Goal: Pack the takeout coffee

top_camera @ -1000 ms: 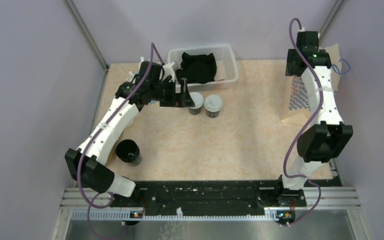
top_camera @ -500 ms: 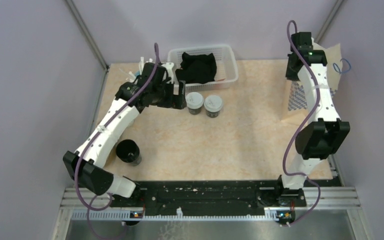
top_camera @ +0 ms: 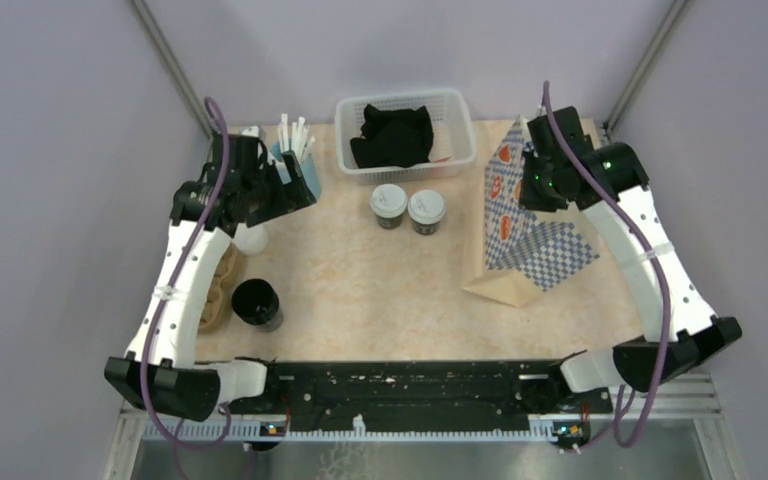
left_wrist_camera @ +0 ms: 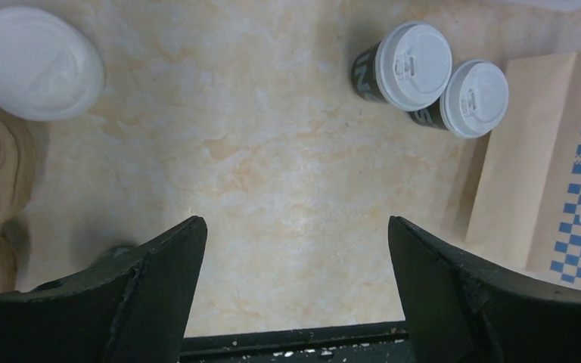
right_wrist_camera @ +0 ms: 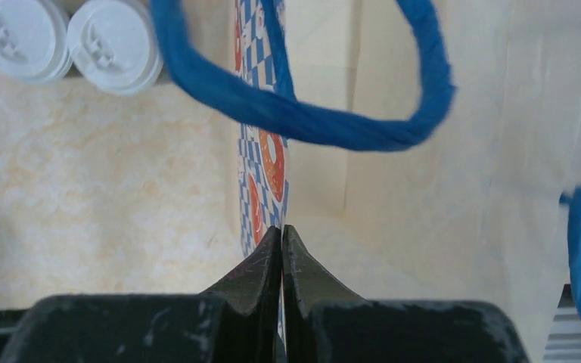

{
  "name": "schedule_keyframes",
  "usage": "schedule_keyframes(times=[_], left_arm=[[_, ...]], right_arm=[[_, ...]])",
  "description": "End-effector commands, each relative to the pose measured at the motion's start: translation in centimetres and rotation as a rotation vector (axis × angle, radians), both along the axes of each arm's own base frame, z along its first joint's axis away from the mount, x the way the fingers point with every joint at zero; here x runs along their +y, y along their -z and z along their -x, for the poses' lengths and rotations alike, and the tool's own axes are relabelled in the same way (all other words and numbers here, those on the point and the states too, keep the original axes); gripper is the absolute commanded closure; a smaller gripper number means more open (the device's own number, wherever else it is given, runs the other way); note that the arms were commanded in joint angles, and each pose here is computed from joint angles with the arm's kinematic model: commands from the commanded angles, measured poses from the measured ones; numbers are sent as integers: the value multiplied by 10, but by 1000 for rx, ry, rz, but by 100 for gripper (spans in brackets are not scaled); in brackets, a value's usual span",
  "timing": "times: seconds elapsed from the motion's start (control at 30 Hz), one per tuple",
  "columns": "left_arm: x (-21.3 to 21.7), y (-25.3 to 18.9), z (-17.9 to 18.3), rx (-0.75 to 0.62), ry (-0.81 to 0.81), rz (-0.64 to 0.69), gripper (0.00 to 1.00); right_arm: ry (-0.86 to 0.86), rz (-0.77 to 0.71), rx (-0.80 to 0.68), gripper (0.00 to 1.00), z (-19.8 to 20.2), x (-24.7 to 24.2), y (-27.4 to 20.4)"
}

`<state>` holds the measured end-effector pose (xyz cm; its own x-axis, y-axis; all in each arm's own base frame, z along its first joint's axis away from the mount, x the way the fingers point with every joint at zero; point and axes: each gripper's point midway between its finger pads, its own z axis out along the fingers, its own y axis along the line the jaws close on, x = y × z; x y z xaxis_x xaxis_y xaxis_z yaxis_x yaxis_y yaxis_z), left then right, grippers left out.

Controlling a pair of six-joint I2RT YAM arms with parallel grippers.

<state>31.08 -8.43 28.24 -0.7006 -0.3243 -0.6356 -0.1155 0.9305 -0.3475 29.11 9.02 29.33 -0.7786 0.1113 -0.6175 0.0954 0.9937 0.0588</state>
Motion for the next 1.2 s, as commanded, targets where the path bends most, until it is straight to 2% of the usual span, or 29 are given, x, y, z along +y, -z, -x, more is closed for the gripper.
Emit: schedule_keyframes(times=[0.0,0.27,0.33,0.5,0.6,0.73,0.93,1.03,1.17], left_arm=[[-5,3,24,32,-31,87,4],[-9,1,36,55,-62,152,4],[-9,-2,38,52,-70,160,4],[-7,-5,42,48,-85,171,4],[0,1,45,65,-109,135,4],[30,18,44,118,-207,15,3],[76,49,26,168,-308,-84,6],[115,79,16,244,-390,-107,13],[149,104,-1,269,-405,-136,19]], right_arm=[[11,-49,41,100,36,19,7],[-97,-34,50,100,67,50,13],[-118,-29,47,97,69,57,14],[-196,-49,31,78,69,66,10],[-313,-123,19,51,77,82,-9],[-455,-216,-86,32,90,91,-58],[-488,-176,-224,23,90,74,-96],[-474,-135,-259,21,83,68,-85],[-485,-154,-274,18,76,76,-60]])
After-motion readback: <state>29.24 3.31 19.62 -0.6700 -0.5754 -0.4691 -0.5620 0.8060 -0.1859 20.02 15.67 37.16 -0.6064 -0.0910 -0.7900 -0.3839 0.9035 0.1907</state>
